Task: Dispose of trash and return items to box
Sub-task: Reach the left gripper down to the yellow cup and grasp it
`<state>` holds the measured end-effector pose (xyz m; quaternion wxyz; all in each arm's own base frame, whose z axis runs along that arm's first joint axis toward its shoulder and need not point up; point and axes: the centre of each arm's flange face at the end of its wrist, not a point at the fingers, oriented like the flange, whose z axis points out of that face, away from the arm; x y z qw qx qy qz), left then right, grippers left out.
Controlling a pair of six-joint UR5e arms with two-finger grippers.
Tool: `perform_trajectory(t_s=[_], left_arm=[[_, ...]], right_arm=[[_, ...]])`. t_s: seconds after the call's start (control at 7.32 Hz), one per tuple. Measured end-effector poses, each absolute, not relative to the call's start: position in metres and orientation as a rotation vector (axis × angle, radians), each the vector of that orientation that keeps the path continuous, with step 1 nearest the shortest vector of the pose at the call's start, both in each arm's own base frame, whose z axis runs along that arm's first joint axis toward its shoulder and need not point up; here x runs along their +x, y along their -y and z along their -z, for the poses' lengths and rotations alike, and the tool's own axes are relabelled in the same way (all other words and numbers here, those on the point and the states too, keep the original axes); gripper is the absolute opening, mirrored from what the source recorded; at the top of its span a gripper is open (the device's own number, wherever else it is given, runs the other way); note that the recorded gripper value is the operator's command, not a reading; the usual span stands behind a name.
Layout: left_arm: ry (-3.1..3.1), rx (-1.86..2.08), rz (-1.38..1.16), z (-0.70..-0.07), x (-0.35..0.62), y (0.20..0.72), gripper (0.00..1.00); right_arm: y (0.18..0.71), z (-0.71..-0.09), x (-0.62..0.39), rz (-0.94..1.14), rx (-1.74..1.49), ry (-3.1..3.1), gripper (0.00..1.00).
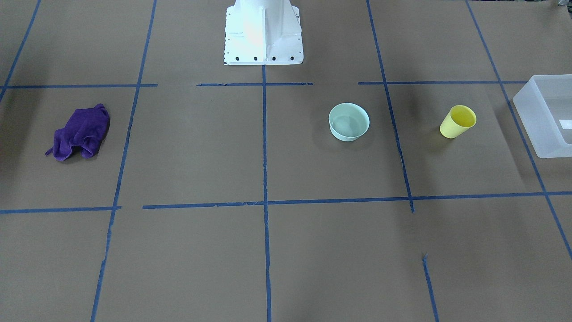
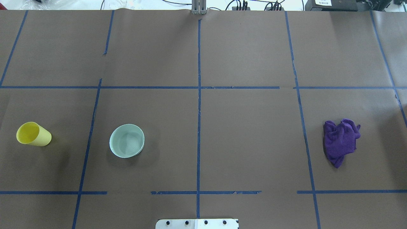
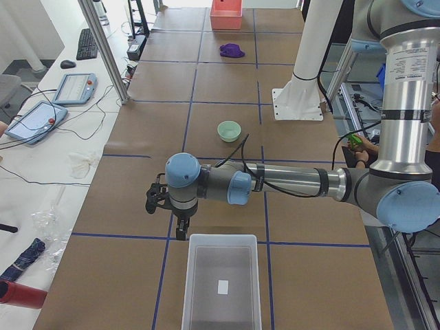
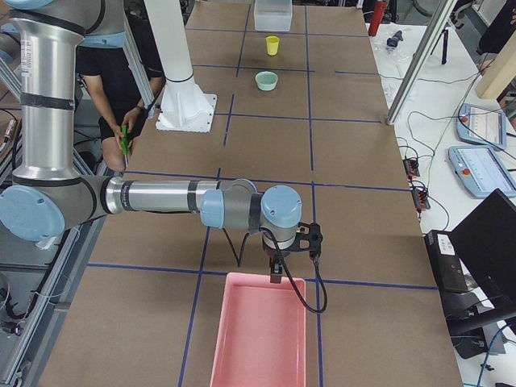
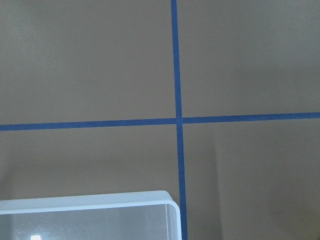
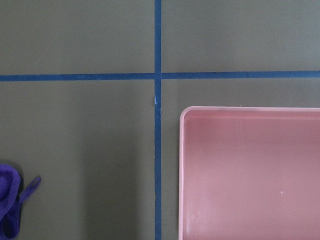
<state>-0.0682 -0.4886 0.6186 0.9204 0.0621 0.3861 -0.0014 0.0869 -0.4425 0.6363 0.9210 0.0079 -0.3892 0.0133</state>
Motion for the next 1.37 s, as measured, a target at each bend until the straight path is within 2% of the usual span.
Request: perform_trajectory(t_s=[0.55, 0.82, 1.37], left_arm=[[-0.813, 0.157, -0.011, -0.578, -0.032, 0.492, 1.00], [-0.859, 0.134, 0.035, -0.544, 0.027, 0.466, 1.00], [-0.945, 0.097, 0.099, -0.557, 0.116, 0.400, 0.98]], right_arm=[[0.449, -0.620, 0.087, -0.018, 0.048, 0.797, 1.00], [0.452, -0.609, 0.085, -0.005, 0.066, 0.798, 1.00], [0.454, -0.606, 0.082, -0.003, 0.067, 0.803, 1.00]])
